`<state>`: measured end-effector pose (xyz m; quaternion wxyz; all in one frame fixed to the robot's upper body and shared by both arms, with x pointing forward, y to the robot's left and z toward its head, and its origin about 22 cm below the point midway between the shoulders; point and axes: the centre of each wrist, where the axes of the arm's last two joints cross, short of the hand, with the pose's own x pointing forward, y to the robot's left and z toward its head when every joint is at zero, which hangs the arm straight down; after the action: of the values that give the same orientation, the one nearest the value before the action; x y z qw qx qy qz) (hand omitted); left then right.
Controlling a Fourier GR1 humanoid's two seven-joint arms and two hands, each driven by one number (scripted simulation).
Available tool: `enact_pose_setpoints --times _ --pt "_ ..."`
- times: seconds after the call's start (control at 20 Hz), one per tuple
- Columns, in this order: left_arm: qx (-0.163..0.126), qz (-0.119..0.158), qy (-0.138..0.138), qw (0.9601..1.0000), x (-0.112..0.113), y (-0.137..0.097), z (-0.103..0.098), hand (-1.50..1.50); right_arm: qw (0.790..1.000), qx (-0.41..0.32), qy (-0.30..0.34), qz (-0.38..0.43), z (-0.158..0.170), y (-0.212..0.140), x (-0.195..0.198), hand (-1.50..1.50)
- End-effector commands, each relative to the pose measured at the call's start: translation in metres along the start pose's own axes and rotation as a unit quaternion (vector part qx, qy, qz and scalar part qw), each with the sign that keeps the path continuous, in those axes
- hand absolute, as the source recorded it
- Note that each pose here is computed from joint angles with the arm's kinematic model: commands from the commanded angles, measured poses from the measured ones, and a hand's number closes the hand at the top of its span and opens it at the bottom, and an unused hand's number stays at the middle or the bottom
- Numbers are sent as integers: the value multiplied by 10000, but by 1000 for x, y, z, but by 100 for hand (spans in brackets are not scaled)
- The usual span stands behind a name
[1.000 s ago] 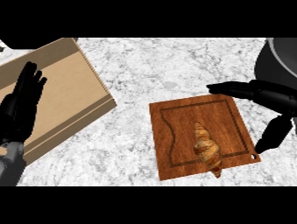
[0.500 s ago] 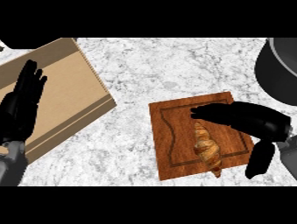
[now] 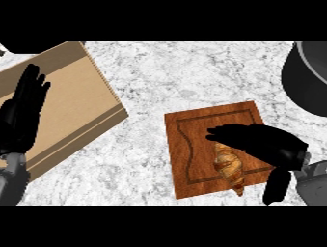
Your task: Pick the croissant from the cutting board and place it in the pot
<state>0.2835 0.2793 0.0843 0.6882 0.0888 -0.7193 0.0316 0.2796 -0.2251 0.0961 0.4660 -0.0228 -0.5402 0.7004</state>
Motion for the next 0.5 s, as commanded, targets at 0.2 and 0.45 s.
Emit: enact_pose_setpoints --times 0.2,0.45 --pt "-28 -15 -39 10000 -4 13 8 0 9999 -12 110 -4 -42 10 -1 -150" --pt "-15 33 9 10000 -2 5 7 0 9999 -81 92 88 -32 -2 -17 -150"
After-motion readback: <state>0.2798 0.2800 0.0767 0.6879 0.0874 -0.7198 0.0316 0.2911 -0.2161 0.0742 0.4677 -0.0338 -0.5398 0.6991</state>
